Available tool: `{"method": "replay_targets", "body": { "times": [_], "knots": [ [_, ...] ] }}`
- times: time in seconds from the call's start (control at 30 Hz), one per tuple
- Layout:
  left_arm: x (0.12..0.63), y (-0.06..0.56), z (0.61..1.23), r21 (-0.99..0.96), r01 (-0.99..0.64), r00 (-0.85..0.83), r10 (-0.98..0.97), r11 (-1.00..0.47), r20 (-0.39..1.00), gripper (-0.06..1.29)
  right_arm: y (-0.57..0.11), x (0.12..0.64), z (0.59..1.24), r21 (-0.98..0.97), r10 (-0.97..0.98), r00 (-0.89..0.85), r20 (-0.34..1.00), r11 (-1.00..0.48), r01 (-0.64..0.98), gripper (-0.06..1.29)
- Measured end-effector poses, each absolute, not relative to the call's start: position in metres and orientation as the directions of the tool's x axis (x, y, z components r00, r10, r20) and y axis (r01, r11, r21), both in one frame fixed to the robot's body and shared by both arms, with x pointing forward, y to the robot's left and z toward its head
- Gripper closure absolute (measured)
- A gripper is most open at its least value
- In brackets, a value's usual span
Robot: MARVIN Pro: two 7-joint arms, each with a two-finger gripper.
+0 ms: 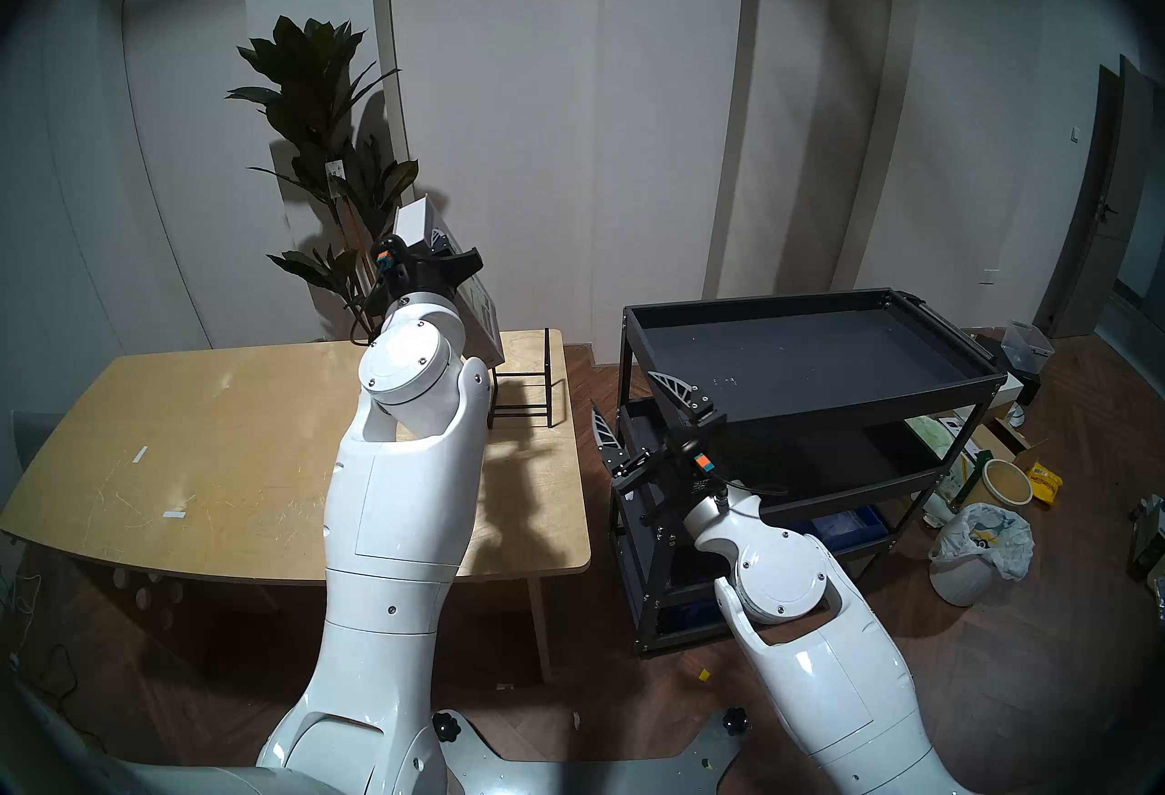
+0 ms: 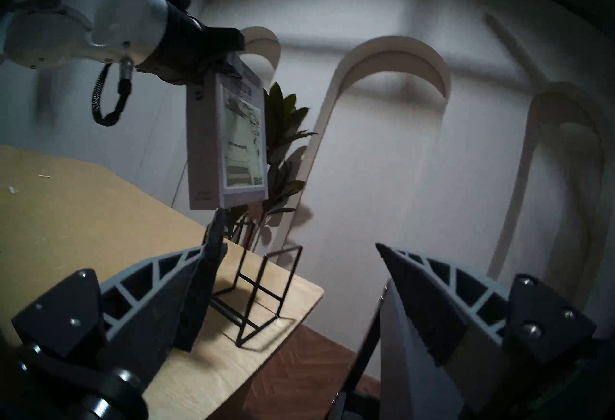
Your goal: Transfer books between table and cart
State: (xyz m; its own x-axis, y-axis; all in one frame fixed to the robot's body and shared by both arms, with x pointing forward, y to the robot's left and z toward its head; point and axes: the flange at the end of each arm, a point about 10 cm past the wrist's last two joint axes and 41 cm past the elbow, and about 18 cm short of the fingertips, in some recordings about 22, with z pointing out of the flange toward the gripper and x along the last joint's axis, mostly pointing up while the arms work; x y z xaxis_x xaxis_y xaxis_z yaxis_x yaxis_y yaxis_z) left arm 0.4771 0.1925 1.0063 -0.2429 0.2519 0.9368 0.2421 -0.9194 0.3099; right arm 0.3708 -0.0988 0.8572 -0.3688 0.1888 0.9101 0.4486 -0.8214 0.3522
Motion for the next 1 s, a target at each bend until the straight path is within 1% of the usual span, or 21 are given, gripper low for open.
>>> {"method": "replay_targets", "body": {
  "times": [0.17,0.37,0.7,1.0],
  "knots": [
    [0.473,0.192,1.011,0.314,0.285,-0.214,0.259,-0.906,0.942,0.63,-0.078,0.38,0.863,0.349,0.148,-0.406,0.902,-0.803,0.483,0.0],
    [0.47,0.193,1.017,0.32,0.308,-0.185,0.274,-0.896,0.944,0.63,-0.07,0.389,0.859,0.328,0.094,-0.417,0.904,-0.778,0.536,0.0],
    [0.466,0.194,1.032,0.338,0.319,-0.154,0.304,-0.885,0.94,0.63,-0.046,0.394,0.836,0.411,0.081,-0.489,0.868,-0.671,0.617,0.0],
    [0.46,0.188,1.04,0.326,0.321,-0.162,0.287,-0.889,0.944,0.63,-0.032,0.402,0.823,0.468,0.063,-0.553,0.831,-0.615,0.635,0.0]
  ]
}}
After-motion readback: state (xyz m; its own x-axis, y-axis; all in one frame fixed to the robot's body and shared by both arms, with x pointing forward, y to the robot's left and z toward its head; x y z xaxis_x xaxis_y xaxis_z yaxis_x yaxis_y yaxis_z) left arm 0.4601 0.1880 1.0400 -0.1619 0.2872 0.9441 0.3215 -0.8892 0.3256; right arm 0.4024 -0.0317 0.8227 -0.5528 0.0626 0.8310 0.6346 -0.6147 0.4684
